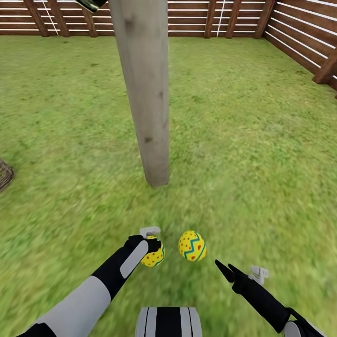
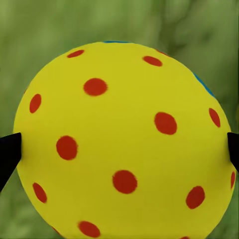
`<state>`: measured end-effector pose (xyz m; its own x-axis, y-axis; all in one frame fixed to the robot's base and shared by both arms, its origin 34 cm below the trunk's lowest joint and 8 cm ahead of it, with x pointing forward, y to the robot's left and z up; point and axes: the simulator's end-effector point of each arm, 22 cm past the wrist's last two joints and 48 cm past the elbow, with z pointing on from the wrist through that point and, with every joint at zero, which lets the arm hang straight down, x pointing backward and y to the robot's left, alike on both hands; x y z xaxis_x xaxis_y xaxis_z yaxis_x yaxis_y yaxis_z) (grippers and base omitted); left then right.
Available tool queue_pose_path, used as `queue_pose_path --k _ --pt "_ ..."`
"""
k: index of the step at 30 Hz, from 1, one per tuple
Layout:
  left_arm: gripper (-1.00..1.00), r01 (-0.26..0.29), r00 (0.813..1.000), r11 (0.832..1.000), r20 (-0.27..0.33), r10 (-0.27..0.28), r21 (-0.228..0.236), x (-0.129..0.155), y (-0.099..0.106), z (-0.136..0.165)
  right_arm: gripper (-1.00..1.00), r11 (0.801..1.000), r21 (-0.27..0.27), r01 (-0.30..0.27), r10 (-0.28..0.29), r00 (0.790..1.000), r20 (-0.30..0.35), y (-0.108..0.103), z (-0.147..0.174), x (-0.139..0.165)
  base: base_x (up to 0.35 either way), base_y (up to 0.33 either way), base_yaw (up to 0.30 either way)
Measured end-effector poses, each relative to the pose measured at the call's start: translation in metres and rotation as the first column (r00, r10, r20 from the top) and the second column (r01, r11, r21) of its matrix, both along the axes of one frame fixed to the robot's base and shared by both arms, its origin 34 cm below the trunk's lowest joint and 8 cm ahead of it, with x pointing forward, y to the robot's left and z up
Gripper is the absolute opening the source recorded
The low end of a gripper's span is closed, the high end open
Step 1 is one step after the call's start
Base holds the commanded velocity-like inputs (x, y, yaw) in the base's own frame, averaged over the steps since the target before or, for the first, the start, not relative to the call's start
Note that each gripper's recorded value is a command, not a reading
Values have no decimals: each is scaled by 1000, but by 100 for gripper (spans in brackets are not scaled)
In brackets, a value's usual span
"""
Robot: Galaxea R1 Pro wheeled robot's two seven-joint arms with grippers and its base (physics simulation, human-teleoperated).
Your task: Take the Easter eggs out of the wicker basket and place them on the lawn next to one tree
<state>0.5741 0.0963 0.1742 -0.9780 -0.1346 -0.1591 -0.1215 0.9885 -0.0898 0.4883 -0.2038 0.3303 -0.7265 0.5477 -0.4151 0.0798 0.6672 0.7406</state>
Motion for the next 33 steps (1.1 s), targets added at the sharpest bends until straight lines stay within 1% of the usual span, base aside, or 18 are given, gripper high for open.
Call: queue_pose_path --k 8,15,21,33 --pt "-100 -1 1000 1000 2 1 -2 1 -1 0 100 1000 -1 1 -1 1000 0 0 0 0 13 0 0" --pt "-100 3 1000 1000 -1 -3 -5 -1 -2 -3 100 1000 3 14 -14 1000 -5 -7 -3 -3 0 0 0" --pt "-100 3 1000 1000 -25 -4 -6 -9 -3 -16 100 1000 4 14 -14 999 -29 -7 -14 -8 0 0 0" --pt "-100 3 999 1000 -32 -4 -6 -11 -3 -20 100 1000 5 13 -13 999 -38 -6 -17 -9 0 0 0"
